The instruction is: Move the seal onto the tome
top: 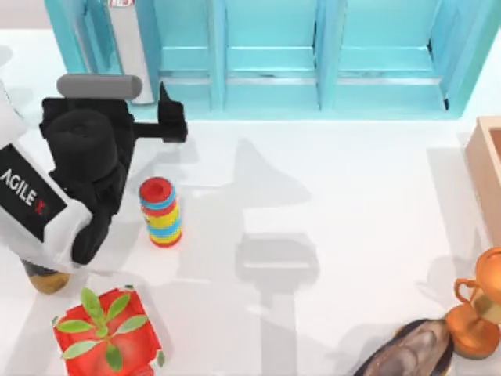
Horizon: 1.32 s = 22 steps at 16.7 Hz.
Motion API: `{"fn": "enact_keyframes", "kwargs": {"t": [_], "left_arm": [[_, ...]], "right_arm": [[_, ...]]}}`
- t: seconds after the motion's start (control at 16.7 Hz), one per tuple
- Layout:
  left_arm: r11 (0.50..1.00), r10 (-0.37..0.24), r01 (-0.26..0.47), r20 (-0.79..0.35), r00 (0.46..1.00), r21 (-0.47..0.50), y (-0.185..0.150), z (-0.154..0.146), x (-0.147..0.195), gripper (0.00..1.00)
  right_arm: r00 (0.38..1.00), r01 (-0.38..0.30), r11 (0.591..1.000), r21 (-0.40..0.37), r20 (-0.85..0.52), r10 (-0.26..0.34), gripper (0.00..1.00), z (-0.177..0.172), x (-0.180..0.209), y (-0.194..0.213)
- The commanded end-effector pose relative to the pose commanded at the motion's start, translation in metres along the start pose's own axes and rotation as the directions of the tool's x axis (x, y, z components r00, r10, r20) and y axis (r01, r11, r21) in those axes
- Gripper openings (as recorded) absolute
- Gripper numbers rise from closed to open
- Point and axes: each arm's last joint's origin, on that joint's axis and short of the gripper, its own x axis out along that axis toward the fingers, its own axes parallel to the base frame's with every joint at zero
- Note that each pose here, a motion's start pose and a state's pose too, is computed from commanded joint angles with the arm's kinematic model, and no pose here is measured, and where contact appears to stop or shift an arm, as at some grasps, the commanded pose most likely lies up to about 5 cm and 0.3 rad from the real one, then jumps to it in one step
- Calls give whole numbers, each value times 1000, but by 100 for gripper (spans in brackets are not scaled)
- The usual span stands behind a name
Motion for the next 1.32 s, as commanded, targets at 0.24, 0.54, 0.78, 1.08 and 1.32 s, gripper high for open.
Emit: {"fn": "enact_keyframes", "kwargs": {"t": [0.24,0.54,0.78,1.08,1.32], "left_arm": [[1000,-10,10,2,1000,1,-19,18,21,100],[1000,3,-3,2,1000,-2,-10,16,75,100],[1000,4,-4,0,1000,-1,3,-2,98,100],[1000,4,-4,2,1000,-1,4,-3,100,92],[1000,4,-4,2,1000,-1,4,-3,100,62]], "right_arm": [[1000,0,1000,0,0,0,100,0,0,0],[1000,0,1000,0,0,0,100,0,0,0],[1000,0,1000,0,0,0,100,0,0,0],[1000,0,1000,0,0,0,100,0,0,0],[1000,0,1000,0,0,0,100,0,0,0]]}}
